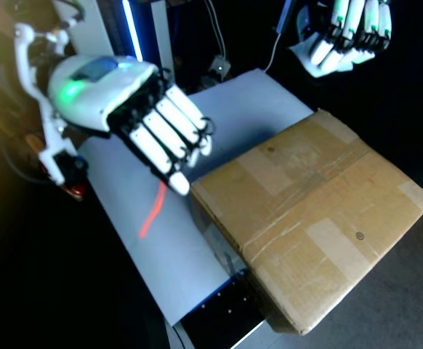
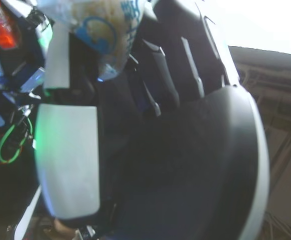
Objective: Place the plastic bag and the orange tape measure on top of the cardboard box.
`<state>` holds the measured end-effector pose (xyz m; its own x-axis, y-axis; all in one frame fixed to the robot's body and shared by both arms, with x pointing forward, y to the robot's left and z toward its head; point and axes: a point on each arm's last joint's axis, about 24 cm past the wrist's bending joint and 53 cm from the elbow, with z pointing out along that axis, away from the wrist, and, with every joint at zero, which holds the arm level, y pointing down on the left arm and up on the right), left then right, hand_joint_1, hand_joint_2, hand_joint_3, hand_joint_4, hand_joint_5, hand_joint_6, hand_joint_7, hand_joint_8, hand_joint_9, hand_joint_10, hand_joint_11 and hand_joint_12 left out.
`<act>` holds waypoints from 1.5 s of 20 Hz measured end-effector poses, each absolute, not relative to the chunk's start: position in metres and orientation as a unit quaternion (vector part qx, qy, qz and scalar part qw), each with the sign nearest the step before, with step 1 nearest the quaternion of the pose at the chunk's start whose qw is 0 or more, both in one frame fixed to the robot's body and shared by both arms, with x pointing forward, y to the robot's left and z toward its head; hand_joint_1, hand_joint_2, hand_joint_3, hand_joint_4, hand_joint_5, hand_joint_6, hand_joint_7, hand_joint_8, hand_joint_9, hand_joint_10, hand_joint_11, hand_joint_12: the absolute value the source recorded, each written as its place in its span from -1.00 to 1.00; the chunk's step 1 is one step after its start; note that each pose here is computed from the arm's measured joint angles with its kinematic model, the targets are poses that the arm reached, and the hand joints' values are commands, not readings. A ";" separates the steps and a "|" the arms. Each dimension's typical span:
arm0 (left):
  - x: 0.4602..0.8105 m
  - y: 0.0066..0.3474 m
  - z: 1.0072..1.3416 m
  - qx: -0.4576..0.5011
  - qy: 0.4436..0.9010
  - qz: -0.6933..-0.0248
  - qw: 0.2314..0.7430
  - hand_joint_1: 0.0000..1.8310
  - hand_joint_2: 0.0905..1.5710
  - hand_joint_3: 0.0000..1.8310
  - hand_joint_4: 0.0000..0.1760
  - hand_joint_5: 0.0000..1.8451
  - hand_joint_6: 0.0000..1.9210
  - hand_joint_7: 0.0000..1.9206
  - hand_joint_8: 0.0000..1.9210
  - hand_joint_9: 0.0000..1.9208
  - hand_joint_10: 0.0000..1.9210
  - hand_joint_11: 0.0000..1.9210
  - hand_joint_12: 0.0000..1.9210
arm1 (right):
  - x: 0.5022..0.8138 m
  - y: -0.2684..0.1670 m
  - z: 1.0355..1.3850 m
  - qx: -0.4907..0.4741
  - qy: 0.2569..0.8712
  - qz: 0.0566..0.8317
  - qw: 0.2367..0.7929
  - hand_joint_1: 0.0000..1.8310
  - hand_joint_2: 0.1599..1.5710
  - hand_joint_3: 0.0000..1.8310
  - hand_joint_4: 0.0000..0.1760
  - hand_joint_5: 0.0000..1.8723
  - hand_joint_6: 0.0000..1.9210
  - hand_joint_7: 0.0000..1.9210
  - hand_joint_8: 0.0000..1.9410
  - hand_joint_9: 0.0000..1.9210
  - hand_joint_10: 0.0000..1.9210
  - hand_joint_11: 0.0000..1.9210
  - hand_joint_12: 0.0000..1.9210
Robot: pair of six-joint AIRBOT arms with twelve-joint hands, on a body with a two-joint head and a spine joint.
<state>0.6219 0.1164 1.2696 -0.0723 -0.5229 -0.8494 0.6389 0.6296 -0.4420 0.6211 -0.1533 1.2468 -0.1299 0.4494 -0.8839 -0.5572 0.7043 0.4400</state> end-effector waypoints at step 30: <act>0.750 0.047 1.217 0.056 0.676 -0.381 0.628 0.48 0.50 -1.00 -1.00 -0.17 0.32 -0.14 0.36 -0.29 0.54 -0.56 0.73 | 0.734 -0.085 1.236 -0.076 0.672 0.345 0.651 0.64 0.36 -1.00 -1.00 -0.04 0.06 -0.03 0.12 -0.02 0.20 -0.24 0.63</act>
<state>0.7499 0.0471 1.2170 -0.2038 -0.4031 -0.8922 0.5547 0.7034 -0.4445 0.7344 -0.0850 1.2358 -0.1417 0.3473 -0.9270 -0.5513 0.7501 0.3652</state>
